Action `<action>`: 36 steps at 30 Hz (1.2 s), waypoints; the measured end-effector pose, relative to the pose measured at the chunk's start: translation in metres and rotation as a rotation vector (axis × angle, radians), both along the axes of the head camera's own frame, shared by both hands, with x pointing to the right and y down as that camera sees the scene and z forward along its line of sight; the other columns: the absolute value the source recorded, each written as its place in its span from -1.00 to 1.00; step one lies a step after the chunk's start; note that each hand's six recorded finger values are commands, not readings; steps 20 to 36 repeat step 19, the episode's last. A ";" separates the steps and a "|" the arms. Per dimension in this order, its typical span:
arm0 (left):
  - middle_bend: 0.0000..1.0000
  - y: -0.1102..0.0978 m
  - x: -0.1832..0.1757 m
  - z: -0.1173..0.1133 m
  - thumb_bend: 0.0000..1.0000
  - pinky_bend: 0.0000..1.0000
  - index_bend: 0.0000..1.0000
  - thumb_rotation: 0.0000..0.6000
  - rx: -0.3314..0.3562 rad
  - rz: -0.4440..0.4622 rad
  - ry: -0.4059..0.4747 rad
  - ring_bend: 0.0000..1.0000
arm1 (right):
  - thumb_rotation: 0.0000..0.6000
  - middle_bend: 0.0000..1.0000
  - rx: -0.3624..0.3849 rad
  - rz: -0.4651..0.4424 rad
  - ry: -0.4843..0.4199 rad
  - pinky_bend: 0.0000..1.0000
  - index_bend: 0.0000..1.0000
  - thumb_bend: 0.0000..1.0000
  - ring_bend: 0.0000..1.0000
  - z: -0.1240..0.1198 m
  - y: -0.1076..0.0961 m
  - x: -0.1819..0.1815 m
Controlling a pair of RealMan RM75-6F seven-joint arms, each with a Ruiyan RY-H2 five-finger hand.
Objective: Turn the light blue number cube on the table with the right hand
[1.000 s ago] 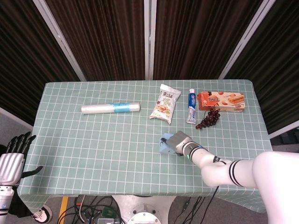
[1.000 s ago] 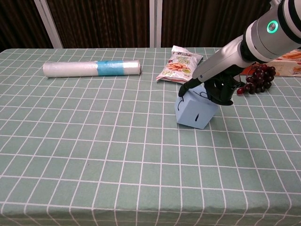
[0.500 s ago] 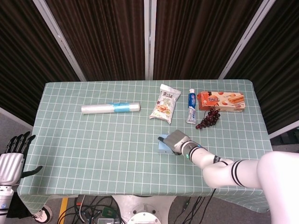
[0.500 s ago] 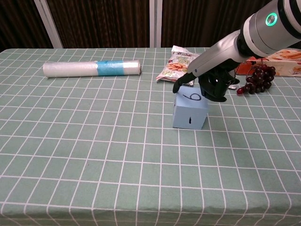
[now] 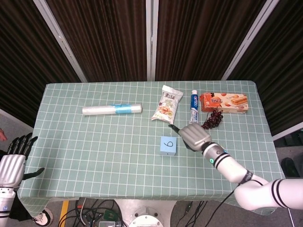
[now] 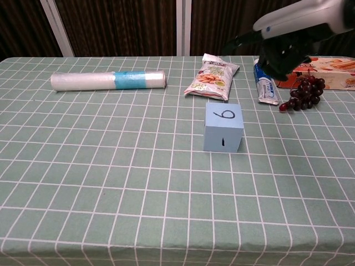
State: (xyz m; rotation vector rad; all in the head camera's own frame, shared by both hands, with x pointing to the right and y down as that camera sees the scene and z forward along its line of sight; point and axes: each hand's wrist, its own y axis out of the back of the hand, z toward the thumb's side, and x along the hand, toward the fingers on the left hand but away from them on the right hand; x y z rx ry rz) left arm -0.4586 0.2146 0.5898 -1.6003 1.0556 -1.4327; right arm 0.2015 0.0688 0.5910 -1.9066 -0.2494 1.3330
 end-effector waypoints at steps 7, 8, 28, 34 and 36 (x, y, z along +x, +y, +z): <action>-1.00 0.000 0.009 0.001 -1.00 -1.00 -0.84 1.00 -0.008 0.015 -0.001 -1.00 | 0.99 -0.99 0.307 0.143 -0.059 -1.00 -1.00 -0.95 -1.00 -0.033 0.028 0.089; -1.00 0.000 0.010 0.001 -1.00 -1.00 -0.84 1.00 -0.008 0.018 -0.002 -1.00 | 0.98 -1.00 0.331 0.173 -0.054 -1.00 -1.00 -1.00 -1.00 -0.035 0.037 0.104; -1.00 0.001 0.019 -0.001 -1.00 -1.00 -0.84 1.00 0.001 0.037 0.006 -1.00 | 0.96 -1.00 0.423 0.430 -0.008 -1.00 -1.00 -1.00 -1.00 -0.025 0.152 0.230; -1.00 0.001 0.019 -0.001 -1.00 -1.00 -0.84 1.00 0.001 0.037 0.006 -1.00 | 0.96 -1.00 0.423 0.430 -0.008 -1.00 -1.00 -1.00 -1.00 -0.025 0.152 0.230; -1.00 0.001 0.019 -0.001 -1.00 -1.00 -0.84 1.00 0.001 0.037 0.006 -1.00 | 0.96 -1.00 0.423 0.430 -0.008 -1.00 -1.00 -1.00 -1.00 -0.025 0.152 0.230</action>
